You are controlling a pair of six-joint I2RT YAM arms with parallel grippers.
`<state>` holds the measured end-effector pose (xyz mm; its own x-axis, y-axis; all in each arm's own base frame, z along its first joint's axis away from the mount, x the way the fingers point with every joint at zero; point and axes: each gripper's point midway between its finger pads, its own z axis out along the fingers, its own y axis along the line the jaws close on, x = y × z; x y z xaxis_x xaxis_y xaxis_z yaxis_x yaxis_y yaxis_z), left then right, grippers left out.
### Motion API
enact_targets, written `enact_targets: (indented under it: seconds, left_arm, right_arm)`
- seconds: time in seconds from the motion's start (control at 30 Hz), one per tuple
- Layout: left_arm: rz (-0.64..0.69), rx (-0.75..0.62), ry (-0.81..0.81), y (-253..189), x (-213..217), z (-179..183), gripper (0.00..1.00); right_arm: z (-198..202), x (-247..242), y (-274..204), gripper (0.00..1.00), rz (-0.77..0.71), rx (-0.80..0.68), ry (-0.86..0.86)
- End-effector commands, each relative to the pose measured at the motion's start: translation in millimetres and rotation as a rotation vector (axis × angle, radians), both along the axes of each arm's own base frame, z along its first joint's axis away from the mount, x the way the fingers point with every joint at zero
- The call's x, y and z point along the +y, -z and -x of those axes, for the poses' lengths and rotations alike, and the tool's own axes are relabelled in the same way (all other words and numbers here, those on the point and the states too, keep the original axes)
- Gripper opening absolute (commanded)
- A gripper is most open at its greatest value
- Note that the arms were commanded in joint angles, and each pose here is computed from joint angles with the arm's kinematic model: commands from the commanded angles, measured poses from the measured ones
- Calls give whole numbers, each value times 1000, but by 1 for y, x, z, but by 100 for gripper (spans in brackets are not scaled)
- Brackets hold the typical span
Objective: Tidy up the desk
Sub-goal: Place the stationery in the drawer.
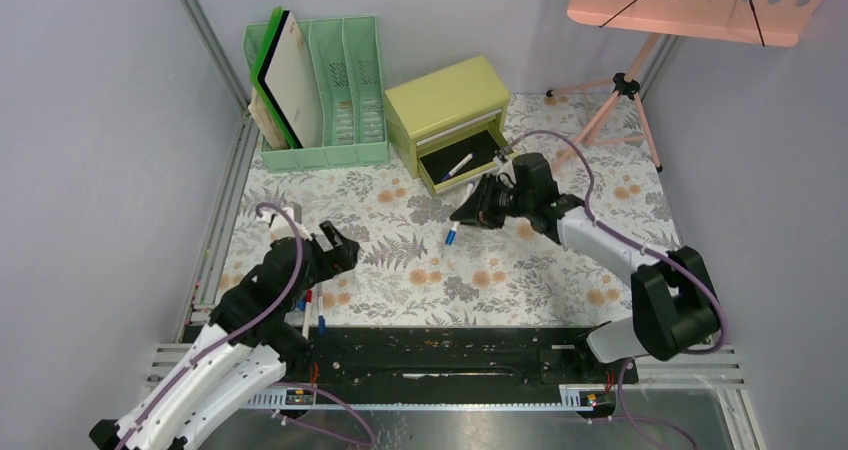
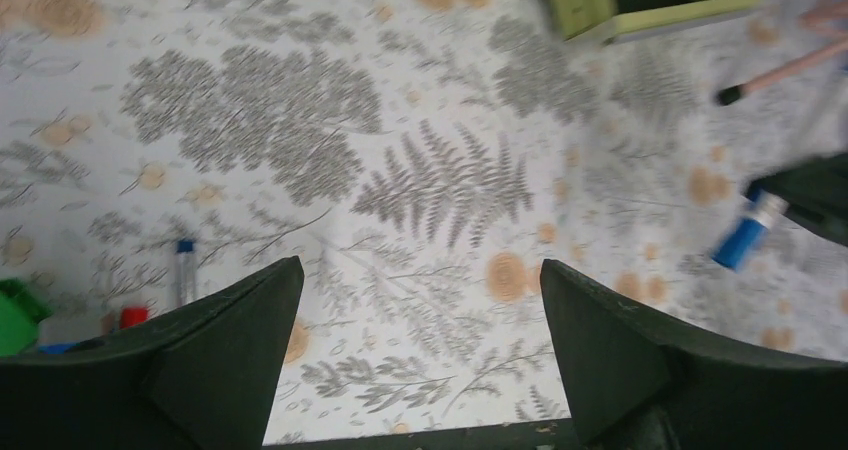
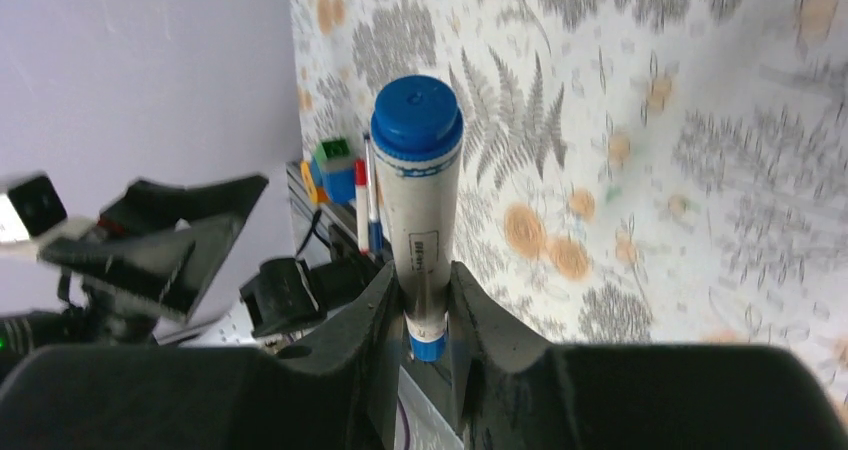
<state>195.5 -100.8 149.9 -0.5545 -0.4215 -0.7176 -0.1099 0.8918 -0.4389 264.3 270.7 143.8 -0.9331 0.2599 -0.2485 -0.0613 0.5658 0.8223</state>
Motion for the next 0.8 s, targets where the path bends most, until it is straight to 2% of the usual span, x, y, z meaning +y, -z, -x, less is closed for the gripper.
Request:
enact_targets:
  seconds: [0.0, 0.2, 0.33, 0.53, 0.77]
  left_arm:
    - [114, -180, 146, -38, -24, -1, 90]
    - [247, -377, 320, -74, -47, 14, 90]
    - [285, -438, 315, -85, -44, 18, 91]
    - [269, -464, 301, -88, -37, 20, 92]
    - [267, -393, 287, -76, -35, 24, 95]
  right_arm:
    - [-38, 2, -26, 0, -40, -41, -7]
    - [-94, -4, -49, 0, -89, -58, 70]
    - [-125, -3, -55, 0, -141, -23, 113]
    - [-166, -2, -41, 0, -197, 55, 205]
    - [-199, -4, -25, 0, -207, 122, 295]
